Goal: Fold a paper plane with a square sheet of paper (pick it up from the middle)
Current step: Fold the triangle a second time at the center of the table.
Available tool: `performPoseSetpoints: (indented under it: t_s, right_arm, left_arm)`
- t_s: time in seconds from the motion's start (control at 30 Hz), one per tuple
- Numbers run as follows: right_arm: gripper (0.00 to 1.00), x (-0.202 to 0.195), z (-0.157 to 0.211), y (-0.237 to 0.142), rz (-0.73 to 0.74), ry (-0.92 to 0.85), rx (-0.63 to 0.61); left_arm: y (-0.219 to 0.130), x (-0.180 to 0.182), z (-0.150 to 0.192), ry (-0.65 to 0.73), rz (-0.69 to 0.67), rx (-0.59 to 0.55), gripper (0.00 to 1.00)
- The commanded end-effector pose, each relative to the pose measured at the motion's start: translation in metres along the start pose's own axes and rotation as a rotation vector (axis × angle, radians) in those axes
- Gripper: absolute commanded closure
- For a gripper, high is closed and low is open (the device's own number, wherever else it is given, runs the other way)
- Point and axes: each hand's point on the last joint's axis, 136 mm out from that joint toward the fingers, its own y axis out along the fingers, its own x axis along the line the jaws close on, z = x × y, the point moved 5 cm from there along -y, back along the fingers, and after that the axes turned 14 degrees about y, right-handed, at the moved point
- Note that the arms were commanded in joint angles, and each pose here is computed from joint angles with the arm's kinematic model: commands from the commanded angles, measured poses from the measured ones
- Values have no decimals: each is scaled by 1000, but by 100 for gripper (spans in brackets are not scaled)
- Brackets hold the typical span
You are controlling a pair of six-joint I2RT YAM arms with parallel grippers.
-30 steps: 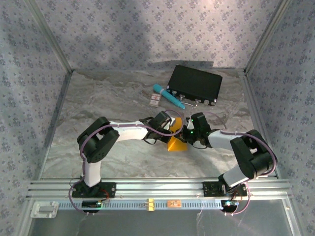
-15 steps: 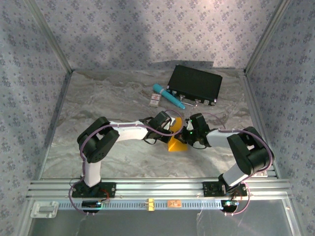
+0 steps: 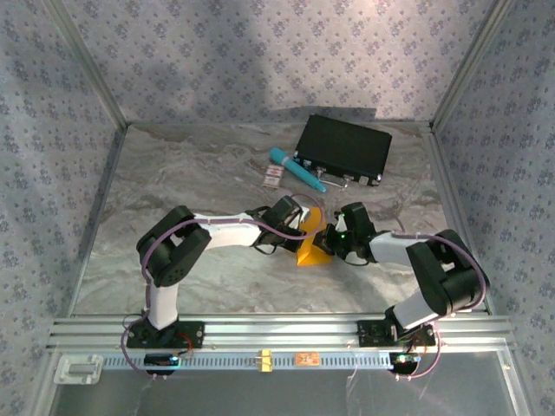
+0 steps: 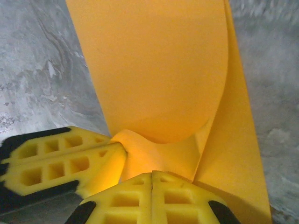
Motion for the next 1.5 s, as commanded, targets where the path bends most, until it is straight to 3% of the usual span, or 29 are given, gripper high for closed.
performPoseSetpoints:
  t_s: [0.0,0.5,0.77,0.93,1.3,1.47]
  right_arm:
    - [100,19,-12,-8,-28,-41,-18]
    - [100,-36,-25,2,92,79,-63]
    - [100,-3,-31,-12,-14,5,-65]
    - [100,18,-14,-9,-49,-71,-3]
    - [100,-23,-5,13,74,13,26]
    - [100,-4,-5,6,18,4,31]
  left_arm:
    - [9,6,19,-4,-12,79,100]
    - [9,8,20,-4,-16,83,100]
    - [9,8,20,-3,-15,85,100]
    - [9,8,19,-5,-15,83,100]
    - [9,7,20,-5,-10,81,100]
    - [9,7,20,-3,-11,83,100]
